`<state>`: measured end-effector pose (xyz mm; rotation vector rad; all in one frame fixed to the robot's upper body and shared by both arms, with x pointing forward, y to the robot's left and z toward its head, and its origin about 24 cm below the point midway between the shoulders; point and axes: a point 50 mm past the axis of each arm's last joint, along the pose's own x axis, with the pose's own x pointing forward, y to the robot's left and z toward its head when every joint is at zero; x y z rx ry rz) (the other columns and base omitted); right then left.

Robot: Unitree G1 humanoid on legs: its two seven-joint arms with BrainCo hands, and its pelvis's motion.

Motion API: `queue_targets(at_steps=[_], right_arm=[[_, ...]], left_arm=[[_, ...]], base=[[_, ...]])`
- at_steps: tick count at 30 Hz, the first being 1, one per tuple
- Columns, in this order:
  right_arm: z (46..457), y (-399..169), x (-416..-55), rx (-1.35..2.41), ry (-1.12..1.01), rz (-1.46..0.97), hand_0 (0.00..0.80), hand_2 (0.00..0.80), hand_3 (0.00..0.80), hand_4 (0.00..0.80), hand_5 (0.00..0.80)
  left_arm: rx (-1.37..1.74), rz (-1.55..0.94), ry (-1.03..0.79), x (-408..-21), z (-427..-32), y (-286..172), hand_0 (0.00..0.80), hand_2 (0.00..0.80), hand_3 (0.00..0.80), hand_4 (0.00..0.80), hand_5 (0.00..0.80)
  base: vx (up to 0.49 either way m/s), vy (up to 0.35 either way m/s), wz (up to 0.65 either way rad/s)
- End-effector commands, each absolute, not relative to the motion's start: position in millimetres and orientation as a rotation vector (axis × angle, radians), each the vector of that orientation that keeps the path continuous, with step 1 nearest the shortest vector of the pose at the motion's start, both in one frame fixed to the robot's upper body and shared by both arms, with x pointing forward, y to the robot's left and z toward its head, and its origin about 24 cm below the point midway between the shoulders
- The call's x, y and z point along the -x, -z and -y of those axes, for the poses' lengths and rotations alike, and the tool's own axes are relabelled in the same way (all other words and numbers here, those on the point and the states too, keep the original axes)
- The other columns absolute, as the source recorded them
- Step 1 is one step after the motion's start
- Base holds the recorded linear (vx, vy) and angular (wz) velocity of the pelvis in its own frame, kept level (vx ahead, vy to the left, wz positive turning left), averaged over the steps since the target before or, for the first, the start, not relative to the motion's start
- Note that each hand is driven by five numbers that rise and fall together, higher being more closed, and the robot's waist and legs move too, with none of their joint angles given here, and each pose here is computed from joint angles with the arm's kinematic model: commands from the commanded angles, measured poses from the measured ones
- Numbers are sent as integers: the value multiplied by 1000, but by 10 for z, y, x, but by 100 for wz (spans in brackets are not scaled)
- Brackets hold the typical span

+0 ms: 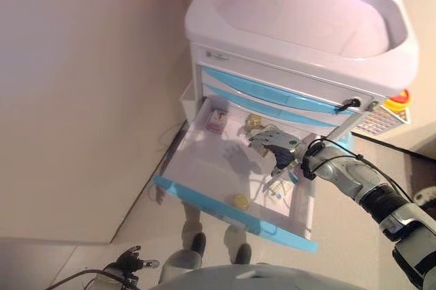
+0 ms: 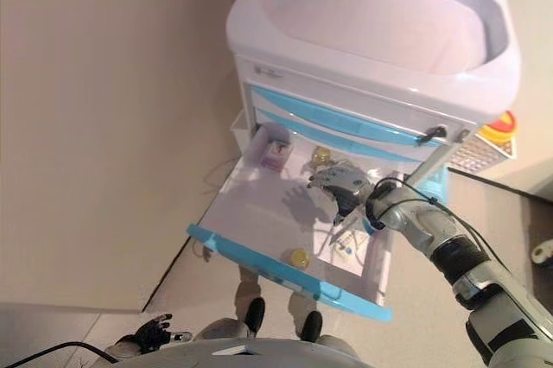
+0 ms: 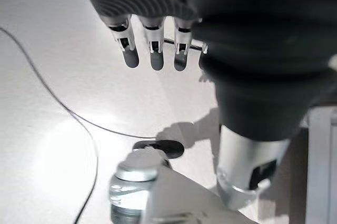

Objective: Open the drawer and pick up the medicine

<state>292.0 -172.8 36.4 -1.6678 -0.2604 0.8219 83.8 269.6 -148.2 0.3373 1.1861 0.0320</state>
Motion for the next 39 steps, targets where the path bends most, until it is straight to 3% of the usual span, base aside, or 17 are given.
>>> queue_targets(at_steps=[1,19,39], right_arm=[[1550,-391,-2945,1734,-805,447,0,0,0,0,0],[1517,125,-2652,1742,-1114,394,0,0,0,0,0],[1506,276,-2529,1678,-1091,384,0,0,0,0,0]], left_arm=[[-372,-1172,-28,-946,-2747,1454,0,0,0,0,0],[-428,-1088,23,-1213,-2758,1367,0,0,0,0,0],[-432,-1095,37,-1239,-2697,1387,0,0,0,0,0]], base=[[-81,-62,45],[-34,-43,10],[-5,-9,0]])
